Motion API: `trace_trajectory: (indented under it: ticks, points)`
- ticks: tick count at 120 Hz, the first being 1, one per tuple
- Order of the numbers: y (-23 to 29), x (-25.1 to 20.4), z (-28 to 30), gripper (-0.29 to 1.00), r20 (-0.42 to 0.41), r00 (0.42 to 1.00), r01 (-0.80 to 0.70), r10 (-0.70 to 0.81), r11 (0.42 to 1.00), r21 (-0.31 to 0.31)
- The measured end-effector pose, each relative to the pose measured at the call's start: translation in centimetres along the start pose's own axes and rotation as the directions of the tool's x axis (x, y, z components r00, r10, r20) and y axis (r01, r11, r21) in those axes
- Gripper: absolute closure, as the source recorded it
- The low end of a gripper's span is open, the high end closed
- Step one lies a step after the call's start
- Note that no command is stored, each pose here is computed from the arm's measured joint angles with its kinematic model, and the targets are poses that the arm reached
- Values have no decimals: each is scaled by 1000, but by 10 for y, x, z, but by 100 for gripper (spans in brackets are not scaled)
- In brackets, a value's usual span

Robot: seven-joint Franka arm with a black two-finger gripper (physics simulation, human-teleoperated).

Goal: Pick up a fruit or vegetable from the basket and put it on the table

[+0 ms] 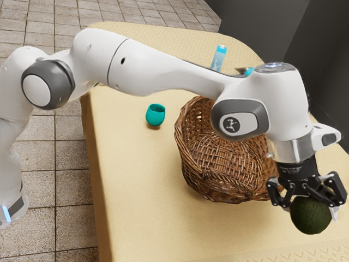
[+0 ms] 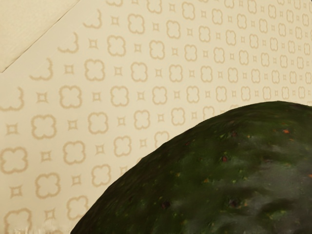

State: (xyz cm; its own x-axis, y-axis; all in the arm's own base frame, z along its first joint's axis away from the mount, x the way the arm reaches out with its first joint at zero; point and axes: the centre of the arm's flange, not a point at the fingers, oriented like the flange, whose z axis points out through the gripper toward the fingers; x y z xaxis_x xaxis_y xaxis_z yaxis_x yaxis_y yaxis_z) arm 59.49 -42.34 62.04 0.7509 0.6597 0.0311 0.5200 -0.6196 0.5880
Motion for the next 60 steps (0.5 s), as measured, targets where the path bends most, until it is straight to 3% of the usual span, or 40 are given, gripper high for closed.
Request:
trace_trajectory:
  ticks: [13, 34, 60]
  points:
    - [-3, -11, -26, 28, 21, 996, 85, -86, 996, 17]
    - [-1, -56, -68, 21, 53, 967, 243, -249, 966, 91]
    - [-19, -58, -104, 17, 7, 869, 479, -495, 844, 240]
